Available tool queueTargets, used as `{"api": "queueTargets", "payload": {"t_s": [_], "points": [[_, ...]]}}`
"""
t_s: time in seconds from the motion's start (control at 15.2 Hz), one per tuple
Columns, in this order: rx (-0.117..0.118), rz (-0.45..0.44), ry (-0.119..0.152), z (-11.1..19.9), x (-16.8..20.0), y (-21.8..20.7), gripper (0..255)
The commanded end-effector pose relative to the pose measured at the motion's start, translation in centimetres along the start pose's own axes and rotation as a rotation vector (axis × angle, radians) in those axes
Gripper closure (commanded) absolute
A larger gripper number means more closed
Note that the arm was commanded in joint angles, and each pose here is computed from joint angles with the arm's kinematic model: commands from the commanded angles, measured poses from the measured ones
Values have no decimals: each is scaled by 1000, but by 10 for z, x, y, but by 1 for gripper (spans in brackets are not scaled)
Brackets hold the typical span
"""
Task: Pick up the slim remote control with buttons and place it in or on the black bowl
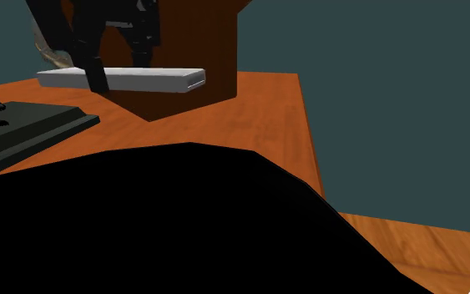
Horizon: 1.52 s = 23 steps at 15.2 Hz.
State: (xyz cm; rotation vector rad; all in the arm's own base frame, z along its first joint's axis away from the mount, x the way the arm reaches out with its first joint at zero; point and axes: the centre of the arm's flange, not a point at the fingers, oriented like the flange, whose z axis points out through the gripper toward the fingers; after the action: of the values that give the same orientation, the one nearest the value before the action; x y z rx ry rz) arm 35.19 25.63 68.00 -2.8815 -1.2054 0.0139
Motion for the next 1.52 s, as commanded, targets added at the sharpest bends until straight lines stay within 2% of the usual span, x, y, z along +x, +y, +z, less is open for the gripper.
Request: {"api": "queueTargets", "payload": {"t_s": [0.0, 0.86, 1.45], "points": [[0, 0, 0, -11, 0, -1, 255], [0, 0, 0, -78, 0, -2, 255], [0, 0, 0, -76, -82, -89, 255]]}}
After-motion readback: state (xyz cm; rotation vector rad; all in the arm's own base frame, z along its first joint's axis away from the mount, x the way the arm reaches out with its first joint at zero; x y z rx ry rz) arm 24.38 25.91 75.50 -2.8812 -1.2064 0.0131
